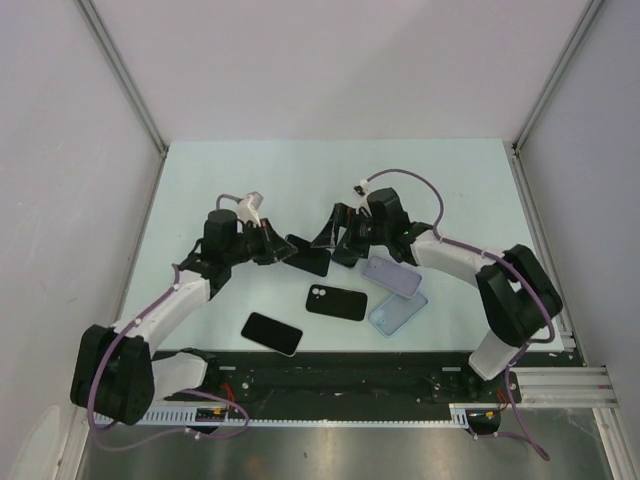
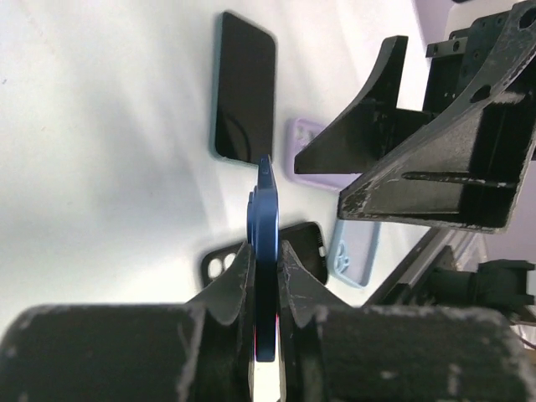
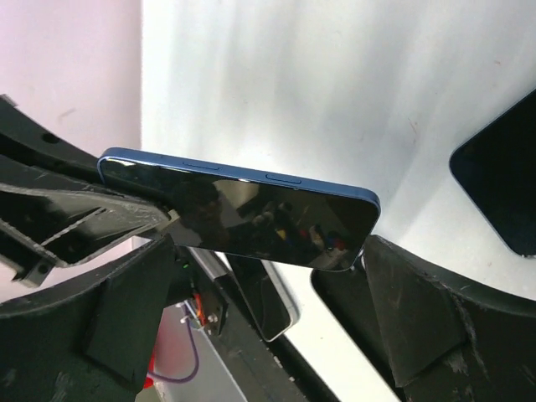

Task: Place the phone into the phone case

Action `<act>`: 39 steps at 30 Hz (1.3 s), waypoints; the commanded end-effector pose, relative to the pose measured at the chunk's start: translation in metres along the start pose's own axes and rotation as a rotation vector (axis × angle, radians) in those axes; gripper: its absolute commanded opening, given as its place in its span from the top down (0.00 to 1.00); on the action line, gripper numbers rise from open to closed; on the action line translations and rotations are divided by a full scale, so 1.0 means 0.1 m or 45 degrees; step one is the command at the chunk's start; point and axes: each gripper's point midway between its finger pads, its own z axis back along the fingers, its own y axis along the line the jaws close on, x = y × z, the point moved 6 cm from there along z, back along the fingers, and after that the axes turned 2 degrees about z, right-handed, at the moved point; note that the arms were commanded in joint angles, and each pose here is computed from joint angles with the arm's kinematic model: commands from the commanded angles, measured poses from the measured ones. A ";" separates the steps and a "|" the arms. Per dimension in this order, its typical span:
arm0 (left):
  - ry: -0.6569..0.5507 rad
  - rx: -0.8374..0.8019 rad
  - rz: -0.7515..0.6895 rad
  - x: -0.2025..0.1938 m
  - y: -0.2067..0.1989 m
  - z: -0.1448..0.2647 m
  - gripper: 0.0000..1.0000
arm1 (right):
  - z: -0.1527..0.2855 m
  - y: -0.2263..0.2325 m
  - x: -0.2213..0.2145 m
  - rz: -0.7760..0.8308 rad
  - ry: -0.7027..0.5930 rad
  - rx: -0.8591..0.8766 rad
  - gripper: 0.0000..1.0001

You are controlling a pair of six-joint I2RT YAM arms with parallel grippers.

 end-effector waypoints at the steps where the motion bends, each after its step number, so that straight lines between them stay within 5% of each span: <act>1: -0.102 -0.233 -0.073 0.30 -0.51 0.23 0.99 | 0.41 0.31 0.16 0.110 -0.099 0.060 0.00; 13: -0.179 -0.654 -0.105 0.46 -1.30 0.87 1.00 | 1.74 0.85 0.10 0.235 -0.422 0.484 0.00; 27: -0.239 -0.872 -0.067 0.44 -1.67 1.26 1.00 | 1.71 1.20 -0.29 0.334 -0.303 0.837 0.06; 31: -0.222 -0.871 -0.056 0.41 -1.64 1.22 1.00 | 1.64 1.25 -0.32 0.335 -0.261 0.893 0.24; 35: -0.223 -0.864 -0.055 0.40 -1.61 1.18 1.00 | 1.60 1.28 -0.34 0.356 -0.252 0.925 0.61; 39: -0.212 -0.859 -0.054 0.36 -1.57 1.16 1.00 | 1.59 1.27 -0.34 0.365 -0.255 0.919 0.74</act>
